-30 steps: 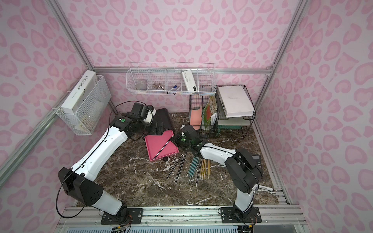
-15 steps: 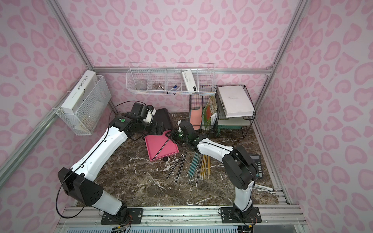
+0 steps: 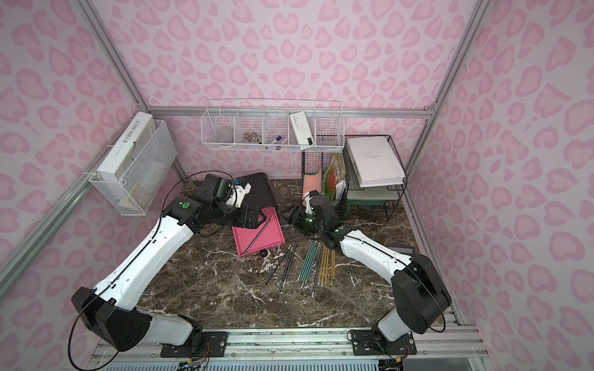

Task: Please place the pencils in the drawer according to their color
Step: Pick up the pencil from the center of the board.

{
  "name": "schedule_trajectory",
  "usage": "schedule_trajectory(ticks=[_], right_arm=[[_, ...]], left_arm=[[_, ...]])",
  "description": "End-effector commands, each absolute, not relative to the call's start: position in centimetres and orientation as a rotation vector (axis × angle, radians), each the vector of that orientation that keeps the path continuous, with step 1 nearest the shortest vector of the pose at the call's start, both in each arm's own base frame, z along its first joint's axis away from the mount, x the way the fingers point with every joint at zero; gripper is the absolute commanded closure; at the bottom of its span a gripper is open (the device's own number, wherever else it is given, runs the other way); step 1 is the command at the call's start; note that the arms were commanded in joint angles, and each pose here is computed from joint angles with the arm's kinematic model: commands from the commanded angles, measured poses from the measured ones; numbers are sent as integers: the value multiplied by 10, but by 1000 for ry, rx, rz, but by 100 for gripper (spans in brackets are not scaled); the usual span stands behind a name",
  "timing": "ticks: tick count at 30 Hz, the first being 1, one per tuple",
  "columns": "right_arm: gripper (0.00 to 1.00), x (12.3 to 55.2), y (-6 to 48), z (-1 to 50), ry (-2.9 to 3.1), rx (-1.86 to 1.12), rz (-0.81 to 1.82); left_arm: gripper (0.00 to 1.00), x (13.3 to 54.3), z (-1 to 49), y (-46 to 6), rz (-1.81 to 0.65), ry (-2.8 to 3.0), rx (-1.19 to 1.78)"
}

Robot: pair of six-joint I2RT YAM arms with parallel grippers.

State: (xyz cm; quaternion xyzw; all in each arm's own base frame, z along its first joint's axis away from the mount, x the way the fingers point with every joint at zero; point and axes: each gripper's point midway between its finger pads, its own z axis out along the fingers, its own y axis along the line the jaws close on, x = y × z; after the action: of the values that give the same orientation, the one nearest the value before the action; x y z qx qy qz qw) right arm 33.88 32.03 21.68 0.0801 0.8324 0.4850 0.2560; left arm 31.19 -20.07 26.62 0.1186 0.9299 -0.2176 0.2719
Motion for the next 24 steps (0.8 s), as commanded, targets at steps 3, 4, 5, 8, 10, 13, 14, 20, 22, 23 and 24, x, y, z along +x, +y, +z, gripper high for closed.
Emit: schedule_trajectory(ticks=[3, 4, 5, 8, 10, 13, 14, 20, 22, 23, 24], right_arm=[[35, 332, 269, 181, 2351, 213, 1117], [34, 332, 261, 177, 2360, 219, 1098], [34, 331, 253, 172, 2368, 214, 1074], [32, 326, 236, 160, 2400, 194, 997], [32, 321, 229, 153, 2419, 182, 954], [31, 315, 219, 145, 2428, 175, 909], [31, 313, 215, 141, 2434, 179, 900], [31, 308, 196, 128, 2459, 230, 873], [31, 307, 192, 124, 2460, 233, 862], [31, 306, 190, 121, 2469, 245, 856], [31, 306, 187, 118, 2476, 254, 852]], left_arm=[[1, 278, 255, -232, -555, 2531, 415], [1, 270, 244, -237, -532, 2558, 430], [1, 264, 237, -241, -514, 2576, 431], [1, 245, 208, -250, -485, 2661, 427], [1, 232, 191, -253, -439, 2723, 457], [1, 215, 169, -256, -312, 2776, 540], [1, 210, 162, -258, -282, 2784, 564], [1, 178, 128, -288, -278, 2855, 697], [1, 171, 121, -297, -271, 2857, 753], [1, 168, 116, -302, -278, 2869, 778], [1, 165, 112, -306, -294, 2881, 800]])
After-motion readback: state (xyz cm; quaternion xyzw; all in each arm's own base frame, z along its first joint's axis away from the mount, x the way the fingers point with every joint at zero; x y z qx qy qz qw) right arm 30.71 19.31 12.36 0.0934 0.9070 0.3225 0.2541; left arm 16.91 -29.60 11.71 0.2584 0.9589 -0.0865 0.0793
